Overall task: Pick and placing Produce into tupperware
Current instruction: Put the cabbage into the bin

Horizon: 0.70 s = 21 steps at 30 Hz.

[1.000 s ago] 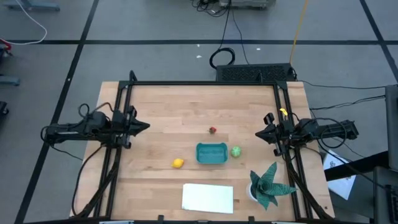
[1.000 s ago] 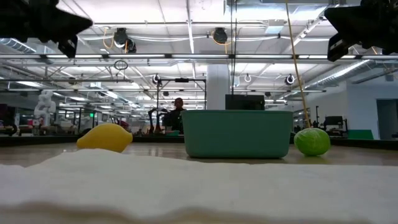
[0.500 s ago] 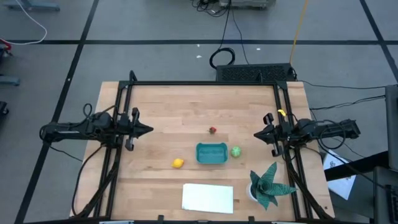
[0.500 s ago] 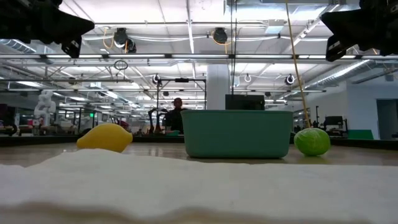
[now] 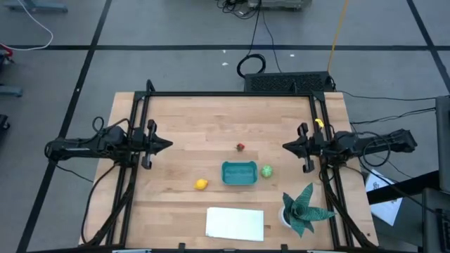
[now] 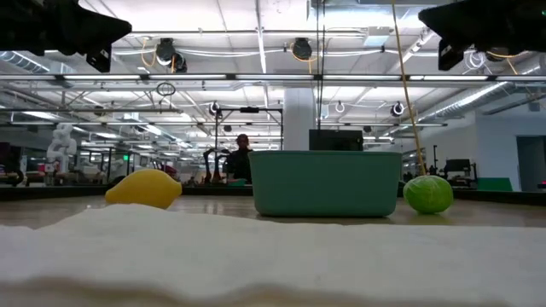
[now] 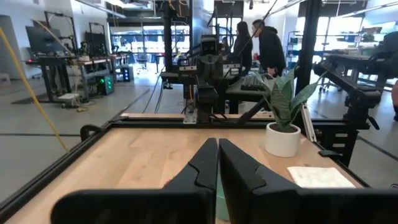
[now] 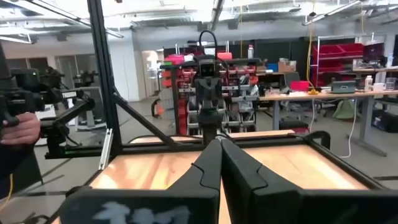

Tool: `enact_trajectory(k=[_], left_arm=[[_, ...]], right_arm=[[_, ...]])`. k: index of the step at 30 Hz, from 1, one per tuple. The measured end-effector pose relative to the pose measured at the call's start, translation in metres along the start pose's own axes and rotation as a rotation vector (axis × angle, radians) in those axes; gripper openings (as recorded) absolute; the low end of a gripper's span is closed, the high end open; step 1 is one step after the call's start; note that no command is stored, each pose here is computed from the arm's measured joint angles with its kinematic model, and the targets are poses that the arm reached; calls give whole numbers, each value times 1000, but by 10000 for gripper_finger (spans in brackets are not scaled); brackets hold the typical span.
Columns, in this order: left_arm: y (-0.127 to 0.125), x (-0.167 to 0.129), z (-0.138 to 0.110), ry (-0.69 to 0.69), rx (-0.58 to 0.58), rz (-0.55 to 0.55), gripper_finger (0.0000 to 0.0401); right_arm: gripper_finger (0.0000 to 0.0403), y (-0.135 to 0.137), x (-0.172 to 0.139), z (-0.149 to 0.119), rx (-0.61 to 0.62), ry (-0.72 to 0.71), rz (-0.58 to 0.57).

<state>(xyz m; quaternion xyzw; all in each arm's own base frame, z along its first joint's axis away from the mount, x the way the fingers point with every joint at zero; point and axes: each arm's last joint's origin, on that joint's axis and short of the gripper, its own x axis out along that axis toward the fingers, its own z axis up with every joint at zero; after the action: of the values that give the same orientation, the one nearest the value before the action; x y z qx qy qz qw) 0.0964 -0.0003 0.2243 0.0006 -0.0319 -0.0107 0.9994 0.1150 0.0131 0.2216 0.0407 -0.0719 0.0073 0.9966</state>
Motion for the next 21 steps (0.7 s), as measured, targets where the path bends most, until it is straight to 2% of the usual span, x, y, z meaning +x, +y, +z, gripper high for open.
enact_trajectory(k=[5, 11, 21], left_arm=[[0, 0, 0, 0, 0, 0, 10], [0, 0, 0, 0, 19, 1, 1], [0, 0, 0, 0, 28, 1, 23]], right_arm=[[0, -1, 16, 18, 55, 80, -44], [0, -7, 39, 31, 124, 242, -132], [0, -17, 68, 49, 163, 462, -214]])
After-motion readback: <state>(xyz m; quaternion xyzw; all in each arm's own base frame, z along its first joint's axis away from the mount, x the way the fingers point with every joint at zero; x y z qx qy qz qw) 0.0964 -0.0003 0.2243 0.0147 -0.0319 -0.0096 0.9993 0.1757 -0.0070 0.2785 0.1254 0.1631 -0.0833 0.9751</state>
